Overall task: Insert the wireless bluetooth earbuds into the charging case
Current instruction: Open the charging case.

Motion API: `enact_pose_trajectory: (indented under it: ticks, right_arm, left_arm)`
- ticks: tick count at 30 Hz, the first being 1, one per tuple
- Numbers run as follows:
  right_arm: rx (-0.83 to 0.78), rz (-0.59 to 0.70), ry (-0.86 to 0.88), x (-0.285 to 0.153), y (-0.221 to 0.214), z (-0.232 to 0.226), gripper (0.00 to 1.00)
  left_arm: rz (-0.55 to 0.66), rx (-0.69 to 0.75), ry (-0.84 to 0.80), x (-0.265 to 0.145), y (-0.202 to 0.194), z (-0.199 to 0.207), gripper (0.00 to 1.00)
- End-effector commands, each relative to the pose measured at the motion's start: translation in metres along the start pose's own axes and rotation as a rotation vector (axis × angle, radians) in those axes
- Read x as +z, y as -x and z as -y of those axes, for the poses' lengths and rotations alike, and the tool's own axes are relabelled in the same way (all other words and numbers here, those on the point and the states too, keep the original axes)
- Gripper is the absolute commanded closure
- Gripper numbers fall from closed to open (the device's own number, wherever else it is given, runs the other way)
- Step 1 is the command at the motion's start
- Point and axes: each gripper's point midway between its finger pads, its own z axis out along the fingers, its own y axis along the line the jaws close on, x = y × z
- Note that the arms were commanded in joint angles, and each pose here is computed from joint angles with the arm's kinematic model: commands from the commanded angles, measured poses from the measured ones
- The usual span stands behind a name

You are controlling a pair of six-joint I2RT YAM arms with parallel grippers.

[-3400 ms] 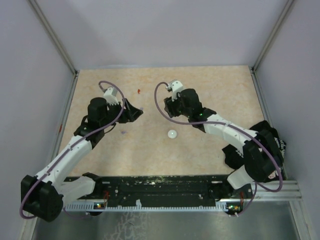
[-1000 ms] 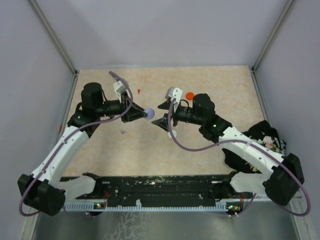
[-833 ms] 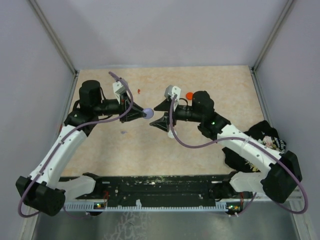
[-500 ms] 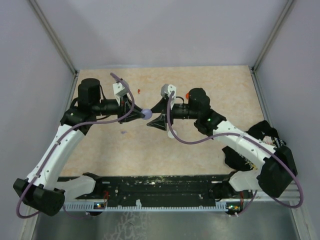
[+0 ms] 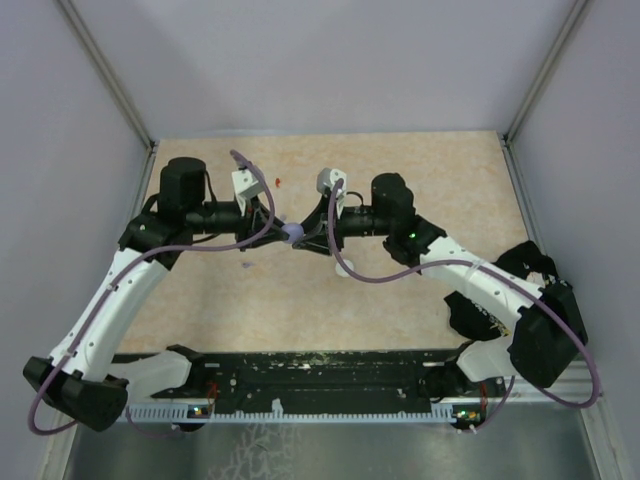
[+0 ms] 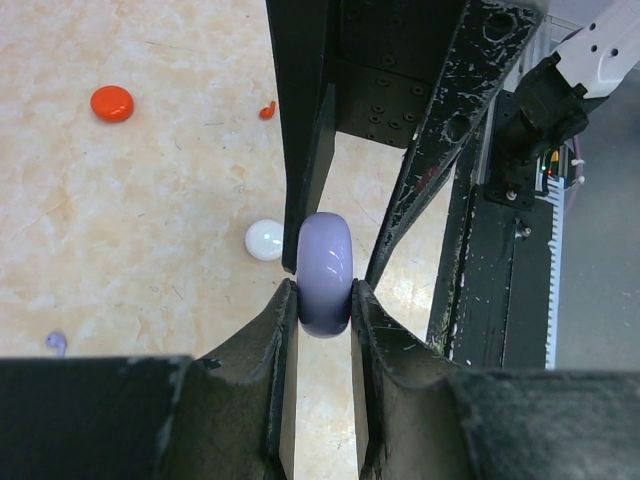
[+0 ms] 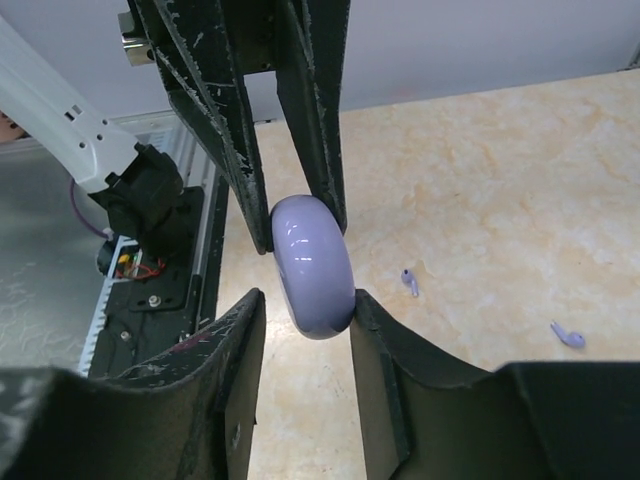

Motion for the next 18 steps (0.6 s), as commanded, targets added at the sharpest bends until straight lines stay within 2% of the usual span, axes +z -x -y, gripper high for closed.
enact_pose_trajectory:
  ticks: [1,5,10,12,18]
  right_arm:
    - [-0.075,0.070,0.041,0.002,0.034,-0.003,0.65]
    - [-0.075,0.075,0.051,0.002,0.035,-0.005,0.78]
    - [-0.072,0.074,0.058,0.002,0.033,-0.006,1.00]
    - [-0.074,0.076,0.062,0.001,0.034,-0.008,1.00]
    - [-0.080,0.080,0.080,-0.002,0.036,-0.014,1.00]
  left_arm:
    - [0.004,0.042,0.009,-0.002,0.010,0.000,0.95]
    - [-0.002,0.043,0.013,-0.003,0.010,0.001,0.94]
    - [-0.005,0.019,0.064,-0.004,0.010,-0.006,0.80]
    - [-0.005,0.006,0.081,-0.004,0.010,-0.008,0.74]
    - [-0.004,-0.037,0.202,-0.006,0.008,-0.029,0.66]
